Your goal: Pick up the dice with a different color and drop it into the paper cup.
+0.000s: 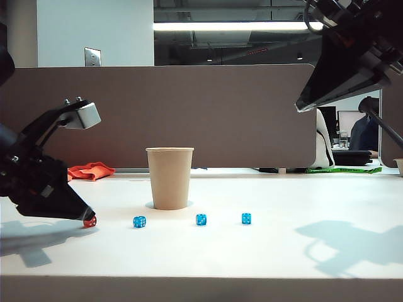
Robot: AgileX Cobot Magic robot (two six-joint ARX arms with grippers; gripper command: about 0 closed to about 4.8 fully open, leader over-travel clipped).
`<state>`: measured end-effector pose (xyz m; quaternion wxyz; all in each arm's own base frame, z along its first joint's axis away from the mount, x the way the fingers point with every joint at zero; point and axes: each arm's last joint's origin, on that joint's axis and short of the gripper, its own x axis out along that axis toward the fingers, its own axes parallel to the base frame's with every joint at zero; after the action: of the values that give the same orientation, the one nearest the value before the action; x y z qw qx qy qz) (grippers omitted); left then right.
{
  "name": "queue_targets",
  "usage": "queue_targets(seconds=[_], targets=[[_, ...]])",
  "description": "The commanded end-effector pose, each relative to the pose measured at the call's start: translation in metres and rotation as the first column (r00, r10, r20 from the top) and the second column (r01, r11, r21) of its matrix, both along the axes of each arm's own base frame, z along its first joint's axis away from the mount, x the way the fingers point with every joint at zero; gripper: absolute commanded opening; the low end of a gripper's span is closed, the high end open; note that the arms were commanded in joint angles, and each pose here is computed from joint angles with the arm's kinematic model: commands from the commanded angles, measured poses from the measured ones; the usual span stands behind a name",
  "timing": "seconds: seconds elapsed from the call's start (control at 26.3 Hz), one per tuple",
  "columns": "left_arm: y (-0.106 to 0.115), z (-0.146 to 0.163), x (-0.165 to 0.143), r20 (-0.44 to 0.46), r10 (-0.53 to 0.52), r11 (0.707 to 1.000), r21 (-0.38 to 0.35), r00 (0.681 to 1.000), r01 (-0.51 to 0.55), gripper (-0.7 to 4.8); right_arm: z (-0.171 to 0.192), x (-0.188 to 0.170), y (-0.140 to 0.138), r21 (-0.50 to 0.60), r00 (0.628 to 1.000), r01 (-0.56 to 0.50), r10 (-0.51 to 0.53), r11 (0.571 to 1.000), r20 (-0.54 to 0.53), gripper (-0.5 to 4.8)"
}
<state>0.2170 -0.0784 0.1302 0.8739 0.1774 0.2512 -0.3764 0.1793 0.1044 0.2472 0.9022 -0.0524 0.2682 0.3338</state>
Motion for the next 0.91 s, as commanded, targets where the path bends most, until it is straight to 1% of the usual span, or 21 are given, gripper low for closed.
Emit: queue_targets(seconds=[0.04,0.19,0.27,0.76,0.84,0.87,0.91], targets=[[-0.0004,0.0016,0.0010,0.013,-0.002,1.000,-0.005,1.000,0.002,0.79,0.0027,0.0003,0.0002,0.006,1.000,0.000,0.000,1.000,0.016,-0.01],[-0.0004,0.0016,0.0010,0.013,-0.001,1.000,-0.005,1.000,0.001,0.73,0.0027,0.0003,0.0002,0.006,1.000,0.000,0.000,1.000,0.016,-0.01],[-0.0003,0.0016,0.0010,0.013,-0.001,1.000,-0.004,1.000,0.001,0.47,0.0026,0.0003,0.0002,0.006,1.000,0.000,0.000,1.000,0.016,-0.01],[-0.0003,0.0016,0.0011,0.013,0.000,1.000,-0.004,1.000,0.000,0.46,0.0026,0.0003,0.0002,0.006,1.000,0.000,0.000,1.000,0.016,-0.01],[-0.0003,0.0016,0.0010,0.013,0.000,1.000,-0.004,1.000,0.000,0.40,0.0026,0.0003,0.0002,0.006,1.000,0.000,0.000,1.000,0.016,-0.01],[-0.0003,0.0016,0.0010,0.013,0.000,1.000,-0.004,1.000,0.000,0.15,0.0026,0.0003,0.0002,0.006,1.000,0.000,0.000,1.000,0.016,-0.01],[-0.0003,0.0016,0.0010,0.013,0.000,1.000,-0.004,1.000,0.000,0.15,0.0026,0.0003,0.0002,0.006,1.000,0.000,0.000,1.000,0.016,-0.01]])
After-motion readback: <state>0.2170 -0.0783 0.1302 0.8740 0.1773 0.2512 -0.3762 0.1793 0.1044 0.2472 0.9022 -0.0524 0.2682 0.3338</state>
